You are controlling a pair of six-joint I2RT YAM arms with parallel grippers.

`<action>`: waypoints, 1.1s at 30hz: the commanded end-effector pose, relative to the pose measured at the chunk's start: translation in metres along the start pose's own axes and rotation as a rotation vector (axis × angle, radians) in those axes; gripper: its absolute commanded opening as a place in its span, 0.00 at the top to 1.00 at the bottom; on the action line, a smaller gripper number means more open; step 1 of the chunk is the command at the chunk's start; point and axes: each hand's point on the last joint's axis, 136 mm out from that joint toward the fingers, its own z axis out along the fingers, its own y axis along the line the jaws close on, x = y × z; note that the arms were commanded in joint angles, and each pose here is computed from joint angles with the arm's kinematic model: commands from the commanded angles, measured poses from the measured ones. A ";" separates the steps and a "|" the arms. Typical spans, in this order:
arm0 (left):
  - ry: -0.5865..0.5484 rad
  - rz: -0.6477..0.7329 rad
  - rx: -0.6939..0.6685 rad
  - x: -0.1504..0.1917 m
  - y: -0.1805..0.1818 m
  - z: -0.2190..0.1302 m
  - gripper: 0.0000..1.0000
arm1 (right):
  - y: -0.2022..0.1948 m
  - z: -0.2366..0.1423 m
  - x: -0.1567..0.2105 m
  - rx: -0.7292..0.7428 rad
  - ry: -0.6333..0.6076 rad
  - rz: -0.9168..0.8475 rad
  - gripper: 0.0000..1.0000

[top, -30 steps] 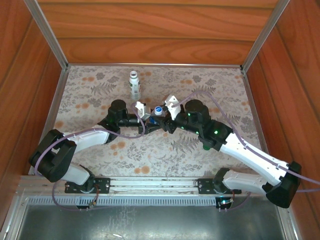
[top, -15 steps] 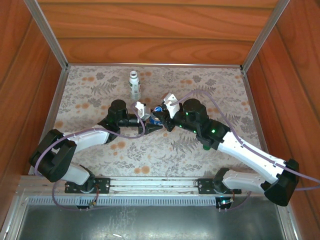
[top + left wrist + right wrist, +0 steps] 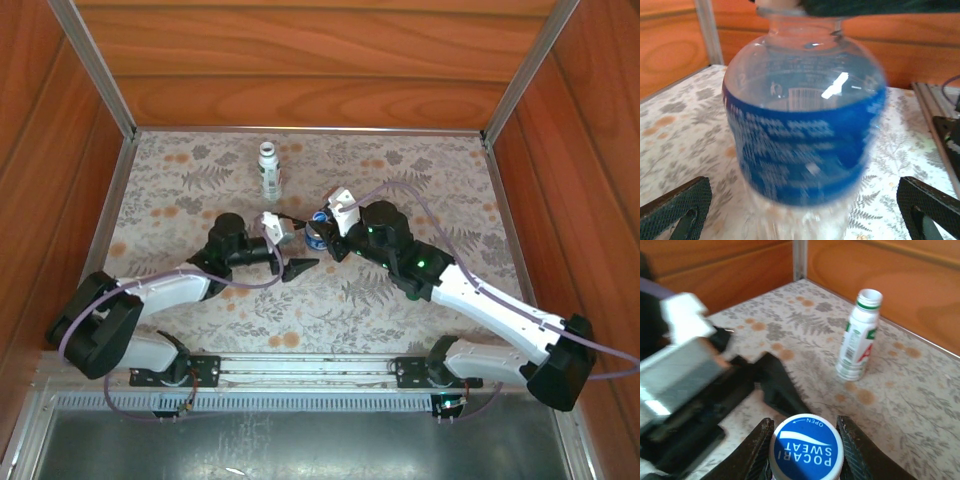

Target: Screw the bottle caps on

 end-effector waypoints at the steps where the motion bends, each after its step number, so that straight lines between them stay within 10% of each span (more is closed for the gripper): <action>1: 0.001 -0.020 -0.133 0.004 0.017 -0.010 0.00 | -0.034 0.012 -0.004 0.123 -0.063 0.058 0.79; 17: 0.070 -0.084 -0.137 0.033 0.026 -0.001 0.00 | -0.192 0.120 0.013 0.479 -0.150 0.076 0.77; 33: 0.076 -0.097 -0.118 0.036 0.023 0.000 0.00 | -0.239 0.187 0.049 0.510 -0.098 0.131 0.74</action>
